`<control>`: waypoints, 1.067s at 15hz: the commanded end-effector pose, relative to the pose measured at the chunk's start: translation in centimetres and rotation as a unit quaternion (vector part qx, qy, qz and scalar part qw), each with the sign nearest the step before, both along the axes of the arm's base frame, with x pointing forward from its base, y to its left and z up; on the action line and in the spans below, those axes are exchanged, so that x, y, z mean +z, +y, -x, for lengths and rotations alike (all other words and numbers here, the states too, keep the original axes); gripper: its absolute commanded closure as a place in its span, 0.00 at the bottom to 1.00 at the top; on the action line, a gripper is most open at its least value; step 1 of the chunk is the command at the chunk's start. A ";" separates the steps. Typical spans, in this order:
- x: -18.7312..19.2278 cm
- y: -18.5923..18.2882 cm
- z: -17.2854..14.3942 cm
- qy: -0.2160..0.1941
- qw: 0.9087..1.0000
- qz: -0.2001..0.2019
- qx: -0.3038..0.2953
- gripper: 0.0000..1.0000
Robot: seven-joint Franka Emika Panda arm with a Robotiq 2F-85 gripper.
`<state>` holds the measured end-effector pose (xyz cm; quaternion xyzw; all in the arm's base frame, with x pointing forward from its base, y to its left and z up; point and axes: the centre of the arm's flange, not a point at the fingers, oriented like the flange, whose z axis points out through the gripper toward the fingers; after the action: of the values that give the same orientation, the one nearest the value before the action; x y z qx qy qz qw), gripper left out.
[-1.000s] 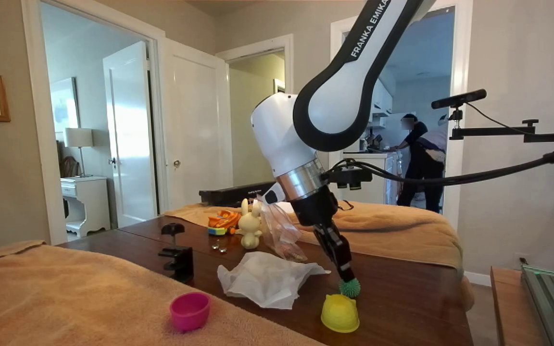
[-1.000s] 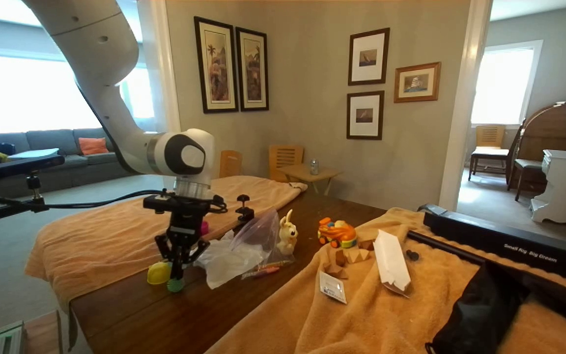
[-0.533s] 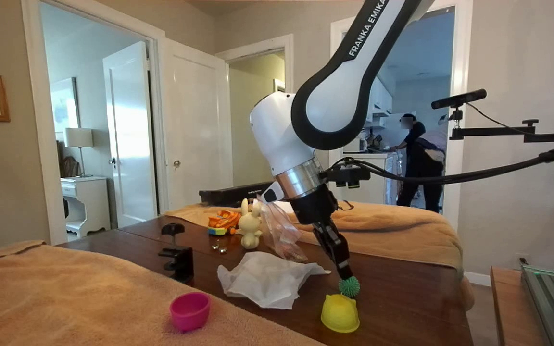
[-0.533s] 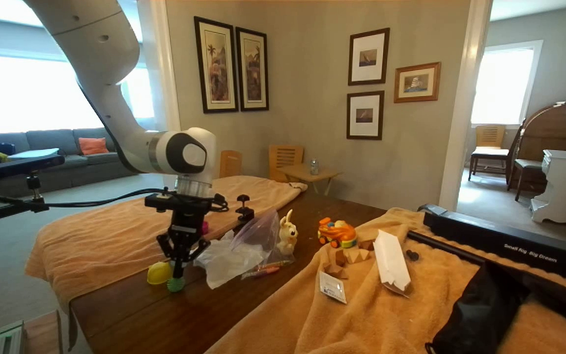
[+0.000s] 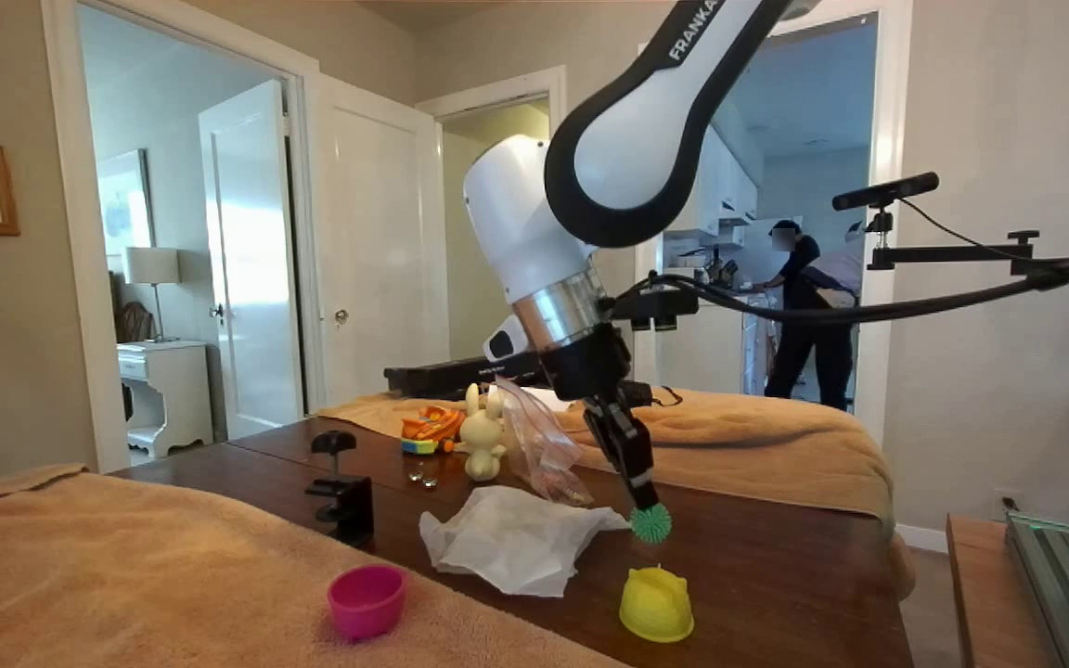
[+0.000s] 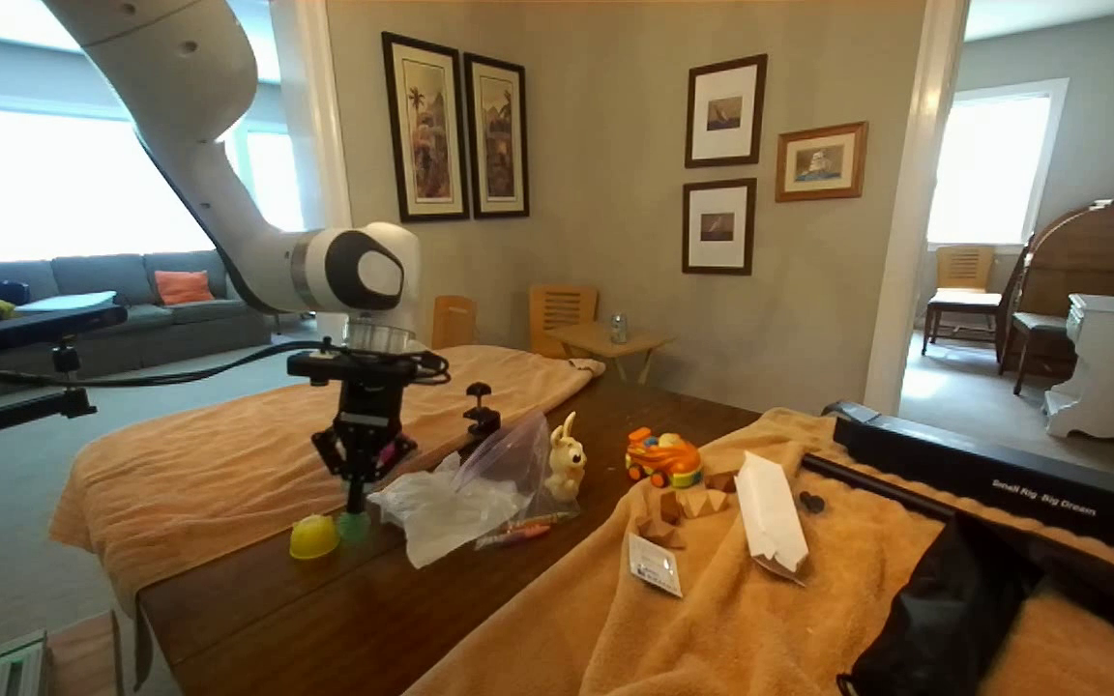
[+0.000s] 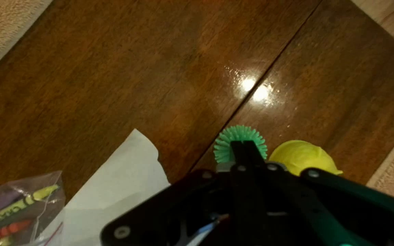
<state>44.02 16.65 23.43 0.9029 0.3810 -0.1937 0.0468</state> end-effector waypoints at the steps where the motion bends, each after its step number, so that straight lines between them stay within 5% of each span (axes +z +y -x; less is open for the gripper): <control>1: 5.2 1.7 0.1 0.004 1.000 0.017 0.015 0.99; 8: 10.3 -1.2 1.7 0.065 0.994 0.074 -0.036 0.99; 16: 10.8 -9.3 -0.8 -0.012 0.982 0.099 -0.160 0.99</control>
<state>44.32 9.60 34.46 0.9295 0.2473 -0.2583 0.0907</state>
